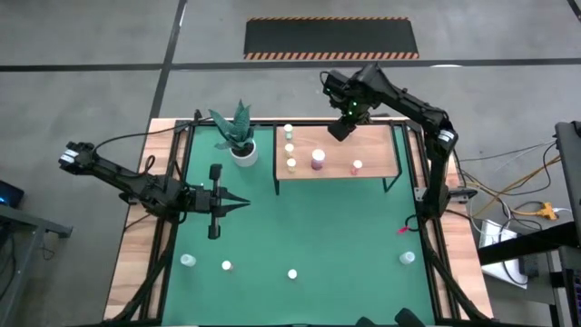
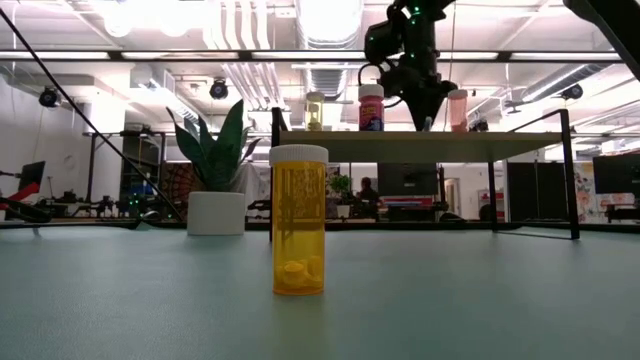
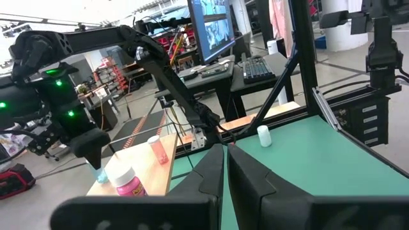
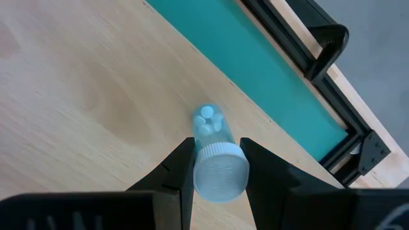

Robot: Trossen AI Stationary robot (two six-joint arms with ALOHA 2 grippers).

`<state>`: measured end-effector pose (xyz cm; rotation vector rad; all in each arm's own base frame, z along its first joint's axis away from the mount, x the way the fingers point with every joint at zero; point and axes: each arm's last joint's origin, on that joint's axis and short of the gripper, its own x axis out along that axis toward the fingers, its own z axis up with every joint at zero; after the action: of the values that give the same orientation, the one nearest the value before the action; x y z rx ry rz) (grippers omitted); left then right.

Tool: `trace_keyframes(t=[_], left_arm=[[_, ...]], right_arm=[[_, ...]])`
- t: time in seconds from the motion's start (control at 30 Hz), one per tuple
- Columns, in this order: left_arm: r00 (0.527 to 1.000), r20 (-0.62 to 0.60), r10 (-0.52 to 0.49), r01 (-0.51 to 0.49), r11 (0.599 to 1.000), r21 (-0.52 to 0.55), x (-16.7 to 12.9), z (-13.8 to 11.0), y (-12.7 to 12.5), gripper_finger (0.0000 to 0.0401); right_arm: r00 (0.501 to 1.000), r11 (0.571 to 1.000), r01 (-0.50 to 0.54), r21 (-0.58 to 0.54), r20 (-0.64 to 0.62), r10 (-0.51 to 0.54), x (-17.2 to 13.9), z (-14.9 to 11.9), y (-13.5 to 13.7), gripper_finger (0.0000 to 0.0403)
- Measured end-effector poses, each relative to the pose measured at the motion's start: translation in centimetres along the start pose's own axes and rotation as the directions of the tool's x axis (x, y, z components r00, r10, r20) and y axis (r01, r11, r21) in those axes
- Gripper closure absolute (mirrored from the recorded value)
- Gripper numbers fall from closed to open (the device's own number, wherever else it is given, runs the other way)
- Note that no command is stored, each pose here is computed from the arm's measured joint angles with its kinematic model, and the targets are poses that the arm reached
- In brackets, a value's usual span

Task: Pick and place medicine bottles onto shelf by color
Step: Put the blue pill bottle on the shelf, then put the orange pill bottle on the shelf

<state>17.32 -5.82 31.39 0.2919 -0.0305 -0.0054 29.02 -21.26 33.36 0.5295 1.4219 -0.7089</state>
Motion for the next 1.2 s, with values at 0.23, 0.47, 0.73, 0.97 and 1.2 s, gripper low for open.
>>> trace_keyframes(t=[0.23, 0.47, 0.73, 0.97, 1.2], left_arm=[[1.000, 0.000, 0.000, 0.000, 1.000, 0.000, 0.0, 0.0, 0.0, 0.0397], [1.000, 0.000, 0.000, 0.000, 1.000, 0.000, 0.0, 0.0, 0.0, 0.0397], [1.000, 0.000, 0.000, 0.000, 1.000, 0.000, 0.0, 0.0, 0.0, 0.0397], [1.000, 0.000, 0.000, 0.000, 1.000, 0.000, 0.0, 0.0, 0.0, 0.0397], [1.000, 0.000, 0.000, 0.000, 1.000, -0.005, 0.0, 0.0, 0.0, 0.0397]], right_arm=[[1.000, 1.000, 0.005, -0.008, -0.013, -0.005, 0.3, -0.1, 0.0, 0.0289], [1.000, 1.000, 0.003, -0.008, -0.015, -0.003, 0.3, -0.1, 0.0, 0.0244], [1.000, 1.000, -0.004, -0.004, 0.025, 0.004, -0.6, 0.1, 0.0, 0.0239], [0.995, 1.000, -0.021, 0.023, 0.103, 0.018, -2.6, 0.1, 0.1, 0.0239], [0.979, 0.995, -0.050, -0.088, 0.192, 0.066, -5.9, -3.1, 4.3, 0.0239]])
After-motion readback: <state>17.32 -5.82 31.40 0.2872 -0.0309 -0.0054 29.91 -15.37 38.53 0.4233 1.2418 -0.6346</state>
